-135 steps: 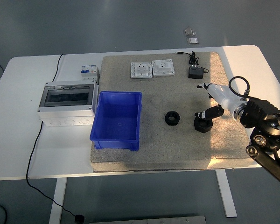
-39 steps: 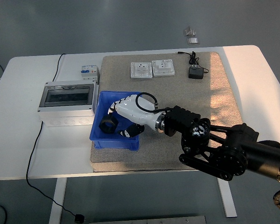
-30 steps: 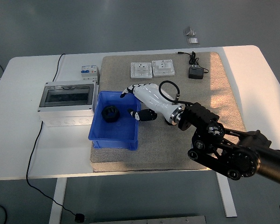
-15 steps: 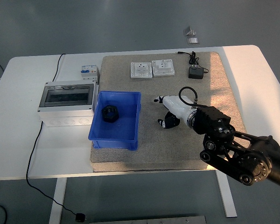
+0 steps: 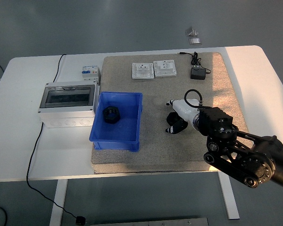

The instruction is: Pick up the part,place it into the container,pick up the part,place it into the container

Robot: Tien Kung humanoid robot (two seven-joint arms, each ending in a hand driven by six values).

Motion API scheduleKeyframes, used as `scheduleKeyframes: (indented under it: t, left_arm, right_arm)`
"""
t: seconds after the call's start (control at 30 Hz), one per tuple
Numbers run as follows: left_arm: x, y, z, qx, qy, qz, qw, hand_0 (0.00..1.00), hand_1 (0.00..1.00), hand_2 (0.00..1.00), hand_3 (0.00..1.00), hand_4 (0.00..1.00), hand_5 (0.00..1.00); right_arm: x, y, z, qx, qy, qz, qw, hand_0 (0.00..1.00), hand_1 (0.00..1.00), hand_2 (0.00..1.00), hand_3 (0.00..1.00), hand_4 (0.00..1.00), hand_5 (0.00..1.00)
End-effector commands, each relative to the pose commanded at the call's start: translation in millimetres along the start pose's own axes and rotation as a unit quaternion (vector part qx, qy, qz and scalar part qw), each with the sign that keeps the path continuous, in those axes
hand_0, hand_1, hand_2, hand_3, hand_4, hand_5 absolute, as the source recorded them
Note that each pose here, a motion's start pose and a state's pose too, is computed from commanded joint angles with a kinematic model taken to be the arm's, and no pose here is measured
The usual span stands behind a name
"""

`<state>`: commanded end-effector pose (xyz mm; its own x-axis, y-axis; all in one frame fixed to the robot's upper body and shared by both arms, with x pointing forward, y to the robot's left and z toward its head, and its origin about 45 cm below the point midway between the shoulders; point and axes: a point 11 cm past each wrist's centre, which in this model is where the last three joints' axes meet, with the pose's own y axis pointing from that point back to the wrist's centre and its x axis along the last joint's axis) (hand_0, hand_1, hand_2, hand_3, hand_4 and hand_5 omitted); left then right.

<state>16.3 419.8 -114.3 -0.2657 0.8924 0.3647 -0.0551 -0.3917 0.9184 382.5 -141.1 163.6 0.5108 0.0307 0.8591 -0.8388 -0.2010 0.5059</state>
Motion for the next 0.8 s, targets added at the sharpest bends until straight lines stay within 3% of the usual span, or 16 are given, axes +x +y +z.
scheduleKeyframes:
  t: [0.17,0.2,0.37,0.4,0.57,0.6,0.63,0.8]
  left_arm:
    - [0.0,0.0,0.7,-0.001,0.0,0.0,1.0,0.717,0.708,0.683,0.742,0.798,0.684]
    - [0.1,0.0,0.9,-0.001,-0.001,0.0,1.0,0.717,0.707,0.683,0.742,0.799,0.685]
    - [0.3,0.0,1.3,-0.002,-0.001,0.0,1.0,0.717,0.707,0.683,0.742,0.799,0.685]
    - [0.3,0.0,1.4,-0.002,-0.001,0.0,1.0,0.717,0.708,0.683,0.743,0.799,0.689]
    - [0.4,0.0,1.5,-0.003,-0.001,0.001,1.0,0.717,0.708,0.683,0.743,0.799,0.689]
    - [0.4,0.0,1.6,-0.003,-0.001,0.001,1.0,0.717,0.707,0.683,0.741,0.797,0.689]
    - [0.5,0.0,1.7,-0.003,-0.002,0.002,1.0,0.717,0.707,0.683,0.741,0.797,0.689]
    - [0.6,0.0,1.8,-0.004,-0.002,0.002,1.0,0.717,0.707,0.681,0.74,0.797,0.69]
  right_arm:
    - [-2.6,-0.3,-0.9,0.001,0.021,0.001,1.0,0.543,0.679,0.813,0.853,0.781,0.314]
    - [-2.7,-0.4,-1.1,0.001,0.024,0.003,1.0,0.446,0.527,0.639,0.675,0.453,0.113]
    - [-4.3,-1.0,-0.7,0.001,0.04,0.006,0.999,0.446,0.527,0.639,0.675,0.453,0.113]
    - [-4.6,-1.1,-0.7,0.001,0.041,0.006,0.999,0.378,0.427,0.526,0.597,0.29,0.002]
    - [-6.9,-2.6,0.1,0.002,0.048,0.009,0.999,0.378,0.427,0.526,0.597,0.29,0.002]
    - [-6.8,-2.9,0.2,0.003,0.049,0.012,0.999,0.368,0.411,0.524,0.589,0.23,0.002]
    - [-6.5,-3.1,0.2,0.005,0.049,0.015,0.999,0.368,0.411,0.524,0.589,0.23,0.002]
    - [9.1,-2.1,-5.2,0.034,0.032,0.06,0.997,0.359,0.393,0.527,0.586,0.201,0.002]
